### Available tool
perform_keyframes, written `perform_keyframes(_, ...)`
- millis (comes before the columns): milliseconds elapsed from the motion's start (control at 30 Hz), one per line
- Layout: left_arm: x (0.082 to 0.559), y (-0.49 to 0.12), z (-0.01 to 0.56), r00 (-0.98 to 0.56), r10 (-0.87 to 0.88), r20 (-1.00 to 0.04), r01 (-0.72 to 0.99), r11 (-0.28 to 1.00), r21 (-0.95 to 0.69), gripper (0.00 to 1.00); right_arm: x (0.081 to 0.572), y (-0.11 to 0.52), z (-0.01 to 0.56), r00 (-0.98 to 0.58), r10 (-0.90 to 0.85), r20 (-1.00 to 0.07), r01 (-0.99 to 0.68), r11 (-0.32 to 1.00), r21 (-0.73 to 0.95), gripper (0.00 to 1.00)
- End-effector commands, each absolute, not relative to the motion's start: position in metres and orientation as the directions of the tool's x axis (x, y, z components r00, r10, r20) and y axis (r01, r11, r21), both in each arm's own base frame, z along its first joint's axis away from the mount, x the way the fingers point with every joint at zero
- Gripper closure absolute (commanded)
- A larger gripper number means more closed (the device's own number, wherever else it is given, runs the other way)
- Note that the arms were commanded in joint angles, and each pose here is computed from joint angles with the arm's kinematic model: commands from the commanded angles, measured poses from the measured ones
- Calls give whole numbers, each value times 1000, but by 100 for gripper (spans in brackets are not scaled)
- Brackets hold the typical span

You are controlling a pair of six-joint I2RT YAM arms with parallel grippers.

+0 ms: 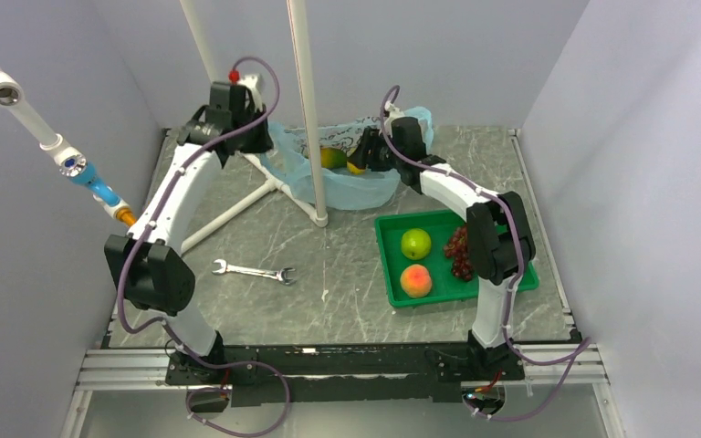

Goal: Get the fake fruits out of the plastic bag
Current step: Adjust the plastic bag at the center of the board.

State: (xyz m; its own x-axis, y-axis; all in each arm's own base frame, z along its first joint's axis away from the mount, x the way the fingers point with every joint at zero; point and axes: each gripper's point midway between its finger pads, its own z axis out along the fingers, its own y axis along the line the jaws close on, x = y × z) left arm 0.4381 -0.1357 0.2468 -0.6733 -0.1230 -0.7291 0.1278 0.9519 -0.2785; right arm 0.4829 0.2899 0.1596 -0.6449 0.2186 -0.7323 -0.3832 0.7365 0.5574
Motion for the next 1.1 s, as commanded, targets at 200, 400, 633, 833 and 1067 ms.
perform_keyframes(200,495,-147,355,-429,-50,-902,281,942,-185,100,582,189,173,-462,47,-885,-172,975,141,53)
perform_keyframes(400,524,-148,389,-321,-27,-947,325,936,-136,100,625,154,229,-360,68,-931,-81,991,104,51)
perform_keyframes(633,516,-137,417,-236,-12,-972,345,934,-95,100,620,172,276,-286,89,-954,-173,975,143,48)
perform_keyframes(833,488,-132,370,-339,21,-940,344,933,-103,100,573,198,227,-426,168,-889,-232,929,287,40)
perform_keyframes(1067,425,-150,244,-649,-6,-761,354,883,-309,100,468,258,148,-647,89,-757,-361,839,408,15)
